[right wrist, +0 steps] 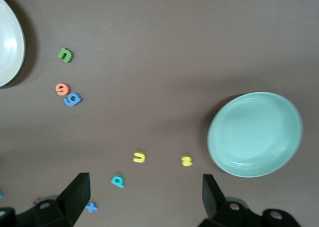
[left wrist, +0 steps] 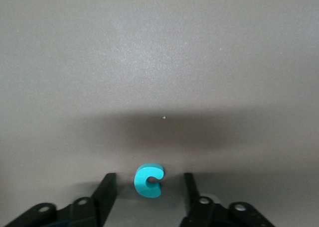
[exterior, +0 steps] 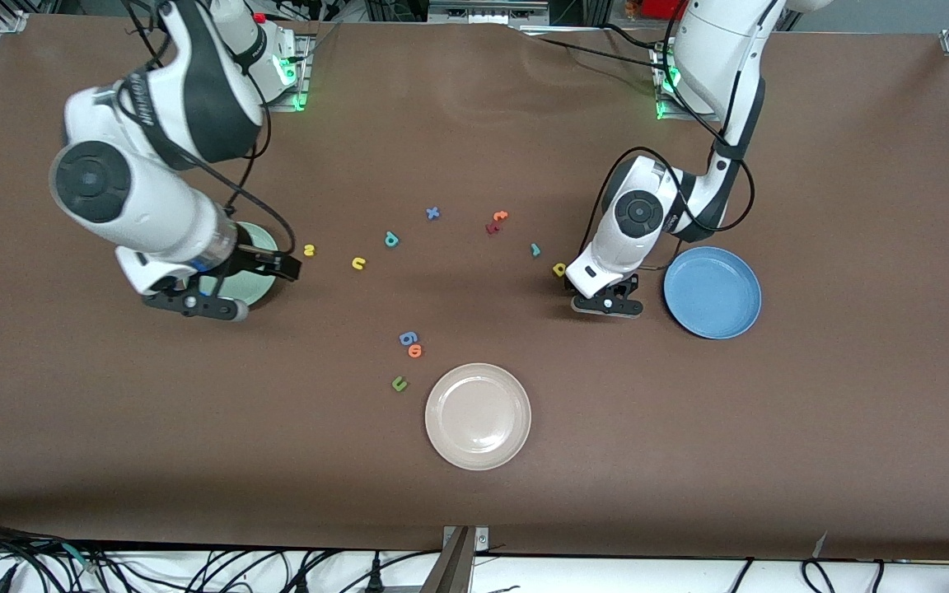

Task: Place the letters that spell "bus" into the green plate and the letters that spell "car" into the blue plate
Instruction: 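Close the left gripper on the c while the right gripper reaches the u, then carry the c to the blue plate while the right gripper lifts the u, then release the c in the blue plate while the right gripper drops the u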

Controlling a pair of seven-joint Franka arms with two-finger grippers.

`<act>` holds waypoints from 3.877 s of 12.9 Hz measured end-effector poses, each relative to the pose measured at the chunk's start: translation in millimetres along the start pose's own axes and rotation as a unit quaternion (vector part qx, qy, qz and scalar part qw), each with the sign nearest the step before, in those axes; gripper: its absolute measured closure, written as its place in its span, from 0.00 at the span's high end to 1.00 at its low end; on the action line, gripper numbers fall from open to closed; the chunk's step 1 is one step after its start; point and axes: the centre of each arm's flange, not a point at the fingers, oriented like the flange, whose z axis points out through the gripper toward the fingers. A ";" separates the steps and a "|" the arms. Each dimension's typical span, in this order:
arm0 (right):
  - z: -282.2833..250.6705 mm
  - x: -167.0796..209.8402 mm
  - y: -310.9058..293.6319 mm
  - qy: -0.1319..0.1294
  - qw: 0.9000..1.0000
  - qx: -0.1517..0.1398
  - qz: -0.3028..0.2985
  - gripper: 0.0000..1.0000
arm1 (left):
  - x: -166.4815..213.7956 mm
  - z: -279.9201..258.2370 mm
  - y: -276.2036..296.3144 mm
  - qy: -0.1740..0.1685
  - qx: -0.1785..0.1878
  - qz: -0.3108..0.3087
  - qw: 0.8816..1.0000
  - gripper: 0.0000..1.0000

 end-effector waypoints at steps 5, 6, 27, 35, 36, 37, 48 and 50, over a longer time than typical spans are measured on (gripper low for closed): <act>66.9 -42.4 -66.8 0.005 1.000 -0.007 0.010 1.00 | 1.7 -1.5 -0.6 0.002 0.000 -0.002 1.000 0.49; 81.2 -44.7 -64.8 -0.004 1.000 -0.014 0.010 0.99 | 1.9 -1.6 -0.7 0.002 0.000 -0.002 1.000 0.47; 275.8 -104.4 -32.0 0.033 0.991 0.016 0.130 0.73 | 6.4 -8.2 -2.6 -0.011 0.004 -0.026 1.000 0.25; 274.4 -104.0 -32.3 0.034 0.991 0.018 0.130 0.27 | 44.9 -82.3 -113.5 -0.117 0.053 0.063 0.990 0.25; 274.1 -104.0 -32.4 0.034 0.991 0.018 0.130 0.27 | 46.3 -80.5 -137.0 -0.128 0.068 0.083 0.986 0.25; 272.4 -103.4 -33.1 0.035 0.991 0.019 0.129 0.27 | 46.0 -77.2 -155.7 -0.138 0.081 0.104 0.982 0.25; 188.1 -18.0 131.9 -0.018 0.999 -0.050 -0.005 0.27 | 42.9 -66.4 -123.6 -0.149 0.024 0.055 0.987 1.00; 205.5 -14.2 162.4 -0.037 0.997 -0.061 -0.024 0.27 | 38.5 -70.9 -77.4 -0.133 0.007 0.015 0.991 1.00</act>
